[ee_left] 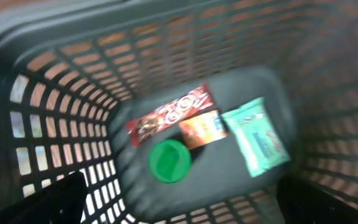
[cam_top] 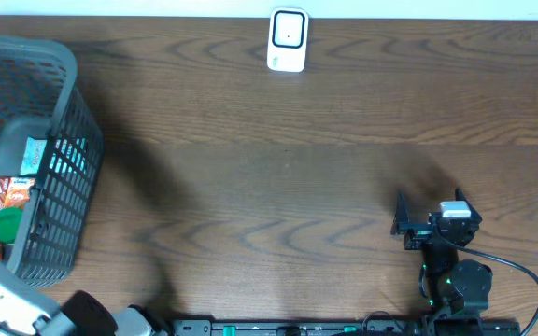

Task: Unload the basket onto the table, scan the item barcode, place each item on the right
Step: 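Reach the left gripper into the basket and grasp the green-lidded jar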

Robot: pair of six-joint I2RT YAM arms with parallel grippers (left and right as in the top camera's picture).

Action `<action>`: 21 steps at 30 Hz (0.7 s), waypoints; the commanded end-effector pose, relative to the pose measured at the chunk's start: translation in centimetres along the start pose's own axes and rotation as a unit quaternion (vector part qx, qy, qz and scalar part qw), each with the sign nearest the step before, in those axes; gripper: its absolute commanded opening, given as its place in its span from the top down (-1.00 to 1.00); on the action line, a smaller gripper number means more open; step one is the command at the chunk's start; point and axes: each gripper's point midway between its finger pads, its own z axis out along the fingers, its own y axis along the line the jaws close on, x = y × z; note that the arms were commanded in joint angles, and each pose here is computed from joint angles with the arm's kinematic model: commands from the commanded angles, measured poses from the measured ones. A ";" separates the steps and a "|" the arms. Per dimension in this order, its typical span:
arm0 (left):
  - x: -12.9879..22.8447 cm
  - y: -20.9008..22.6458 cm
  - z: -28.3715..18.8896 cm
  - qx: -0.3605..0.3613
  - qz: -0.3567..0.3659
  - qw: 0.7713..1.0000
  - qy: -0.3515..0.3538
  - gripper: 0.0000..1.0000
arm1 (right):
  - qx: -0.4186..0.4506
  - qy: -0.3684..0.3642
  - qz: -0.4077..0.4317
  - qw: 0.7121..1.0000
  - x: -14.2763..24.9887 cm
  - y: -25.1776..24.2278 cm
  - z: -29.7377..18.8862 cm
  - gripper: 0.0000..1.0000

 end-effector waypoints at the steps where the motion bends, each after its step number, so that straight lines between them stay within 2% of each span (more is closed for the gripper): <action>1: 0.9 0.9 2.5 -0.017 -0.015 0.999 0.035 -0.96 | 0.006 0.002 0.000 1.000 0.2 -0.3 0.0 -0.98; 5: 2.5 1.0 5.7 -0.031 -0.003 0.997 0.075 -0.96 | 0.006 0.002 0.000 1.000 0.2 -0.3 0.0 -0.99; 10: 5.0 1.1 9.8 -0.037 0.049 0.992 0.114 -0.96 | 0.006 0.002 0.000 1.000 0.2 -0.3 0.0 -0.99; 16: 8.7 0.2 13.0 0.009 0.141 0.977 0.157 -0.96 | 0.006 0.002 0.000 1.000 0.1 -0.3 0.0 -0.99; 21: 10.1 0.2 14.1 0.016 0.159 0.972 0.170 -0.96 | 0.006 0.002 0.000 1.000 0.2 -0.3 0.0 -0.99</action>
